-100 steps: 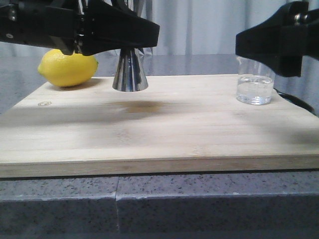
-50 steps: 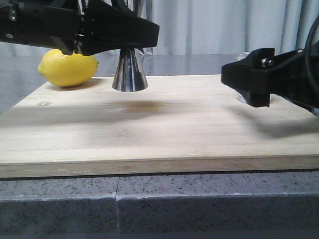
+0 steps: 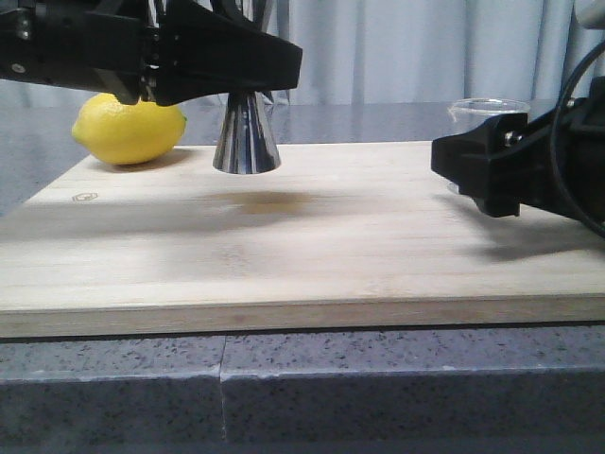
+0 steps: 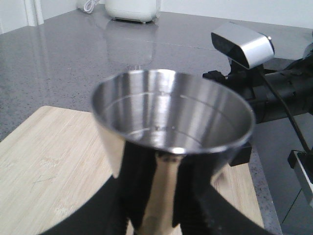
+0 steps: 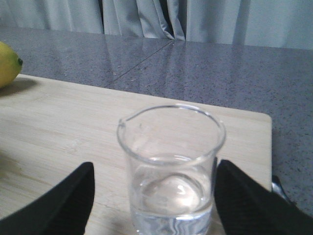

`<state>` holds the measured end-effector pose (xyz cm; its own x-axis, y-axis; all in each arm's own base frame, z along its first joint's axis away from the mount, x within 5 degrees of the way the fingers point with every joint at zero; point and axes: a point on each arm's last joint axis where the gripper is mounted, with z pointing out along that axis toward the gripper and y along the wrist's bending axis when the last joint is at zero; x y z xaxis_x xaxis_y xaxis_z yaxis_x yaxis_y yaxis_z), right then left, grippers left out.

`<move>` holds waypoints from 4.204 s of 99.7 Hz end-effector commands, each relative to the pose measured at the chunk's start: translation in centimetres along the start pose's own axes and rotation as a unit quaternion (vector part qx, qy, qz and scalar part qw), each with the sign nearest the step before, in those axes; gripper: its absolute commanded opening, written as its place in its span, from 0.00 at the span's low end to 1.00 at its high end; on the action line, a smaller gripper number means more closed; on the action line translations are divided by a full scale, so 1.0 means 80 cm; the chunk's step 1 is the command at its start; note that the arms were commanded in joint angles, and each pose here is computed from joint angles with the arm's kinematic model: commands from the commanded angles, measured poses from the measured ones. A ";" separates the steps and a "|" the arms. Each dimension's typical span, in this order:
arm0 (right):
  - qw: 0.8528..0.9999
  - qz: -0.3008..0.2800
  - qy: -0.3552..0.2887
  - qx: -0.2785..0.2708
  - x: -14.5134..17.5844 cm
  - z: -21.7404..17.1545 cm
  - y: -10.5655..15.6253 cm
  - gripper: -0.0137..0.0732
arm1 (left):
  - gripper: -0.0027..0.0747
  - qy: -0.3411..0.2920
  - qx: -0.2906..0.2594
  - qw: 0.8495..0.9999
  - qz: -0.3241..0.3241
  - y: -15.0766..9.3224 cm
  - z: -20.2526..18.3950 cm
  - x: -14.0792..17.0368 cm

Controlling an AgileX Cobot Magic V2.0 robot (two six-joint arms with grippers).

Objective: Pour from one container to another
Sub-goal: 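Reach the right gripper to the glass beaker and grasp it, then lift the glass beaker with the right gripper above the jigger, then tilt the beaker with the right gripper, pouring liquid into the jigger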

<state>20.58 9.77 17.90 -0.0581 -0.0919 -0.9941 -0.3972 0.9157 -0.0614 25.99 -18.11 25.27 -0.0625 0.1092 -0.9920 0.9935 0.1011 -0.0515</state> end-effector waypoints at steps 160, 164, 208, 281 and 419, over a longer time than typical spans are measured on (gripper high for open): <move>0.999 0.018 -0.041 0.019 -0.042 0.006 -0.006 0.46 | 0.28 -0.074 0.020 0.997 0.014 -0.011 -0.003 -0.037; 0.999 0.020 -0.037 0.017 -0.048 0.003 -0.006 0.46 | 0.28 -0.074 0.020 0.997 0.014 -0.011 -0.003 -0.037; 0.996 -0.047 0.069 -0.041 -0.170 -0.003 -0.002 0.46 | 0.28 -0.074 0.020 0.997 0.014 -0.011 -0.003 -0.037; 0.951 -0.243 0.122 -0.149 -0.297 -0.002 0.055 0.46 | 0.28 -0.075 0.019 0.997 0.013 -0.011 -0.003 -0.037; 0.817 -0.563 0.037 -0.117 -0.300 0.030 0.099 0.46 | 0.28 -0.075 0.019 0.997 0.013 -0.011 -0.003 -0.037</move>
<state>21.37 20.35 38.50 0.3349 -0.8860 -0.3206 -0.5013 0.1205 -0.8568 25.99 -18.11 25.27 -0.0625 0.1092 -0.9920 0.9935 0.1011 -0.0515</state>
